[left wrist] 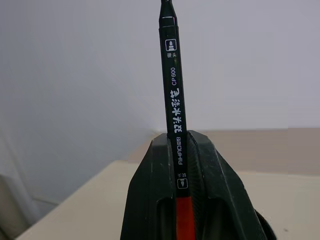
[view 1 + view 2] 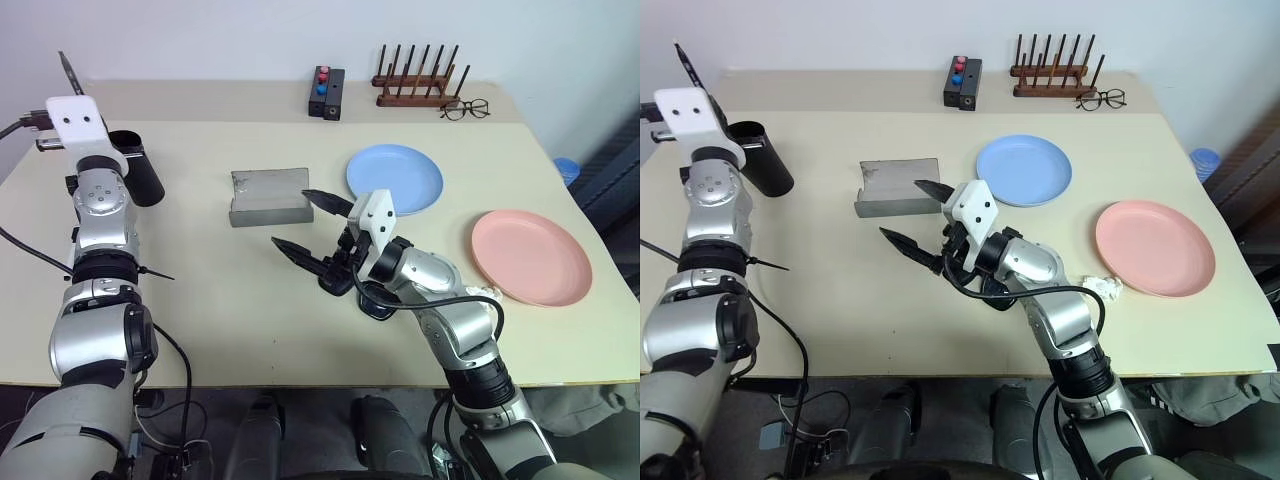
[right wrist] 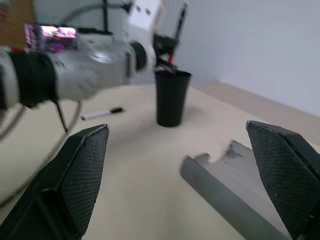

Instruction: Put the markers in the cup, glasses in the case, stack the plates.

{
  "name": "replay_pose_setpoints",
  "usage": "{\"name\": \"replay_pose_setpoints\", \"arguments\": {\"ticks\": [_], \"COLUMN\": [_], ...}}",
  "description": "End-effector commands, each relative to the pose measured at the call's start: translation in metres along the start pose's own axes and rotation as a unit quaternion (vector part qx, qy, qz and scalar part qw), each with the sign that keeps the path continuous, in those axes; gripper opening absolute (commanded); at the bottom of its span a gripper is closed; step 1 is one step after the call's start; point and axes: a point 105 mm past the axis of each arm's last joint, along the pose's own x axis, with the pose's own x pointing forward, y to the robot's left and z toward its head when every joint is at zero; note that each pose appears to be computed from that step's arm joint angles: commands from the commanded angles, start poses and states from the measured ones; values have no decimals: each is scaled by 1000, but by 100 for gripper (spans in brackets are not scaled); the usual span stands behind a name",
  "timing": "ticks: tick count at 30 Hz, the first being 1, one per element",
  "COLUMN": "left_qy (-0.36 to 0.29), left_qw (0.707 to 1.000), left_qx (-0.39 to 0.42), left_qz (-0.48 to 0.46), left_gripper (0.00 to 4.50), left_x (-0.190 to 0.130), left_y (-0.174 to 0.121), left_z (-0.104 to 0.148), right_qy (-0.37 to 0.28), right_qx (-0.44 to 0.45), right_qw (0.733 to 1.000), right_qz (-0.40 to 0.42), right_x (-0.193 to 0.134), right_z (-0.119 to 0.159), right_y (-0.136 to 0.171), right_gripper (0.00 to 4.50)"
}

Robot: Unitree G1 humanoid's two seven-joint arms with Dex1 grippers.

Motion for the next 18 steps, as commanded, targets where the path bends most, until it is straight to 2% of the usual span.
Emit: {"name": "replay_pose_setpoints", "arguments": {"ticks": [1,16,18], "left_qy": [-27,-4,-2], "left_qw": [1000,1000,1000], "left_qx": [-9,-26,-30], "left_qz": [-1,-4,-5], "left_gripper": [3,3,85], "left_x": [5,-1,-1], "left_y": [-1,-6,-6], "left_z": [15,0,-1], "right_qy": [-23,-17,-17], "right_qx": [-9,-2,-2], "right_qw": [1000,1000,1000], "right_qz": [8,3,3], "right_x": [0,-1,-1], "right_z": [14,10,10], "right_y": [4,1,1], "right_gripper": [450,450,450]}}
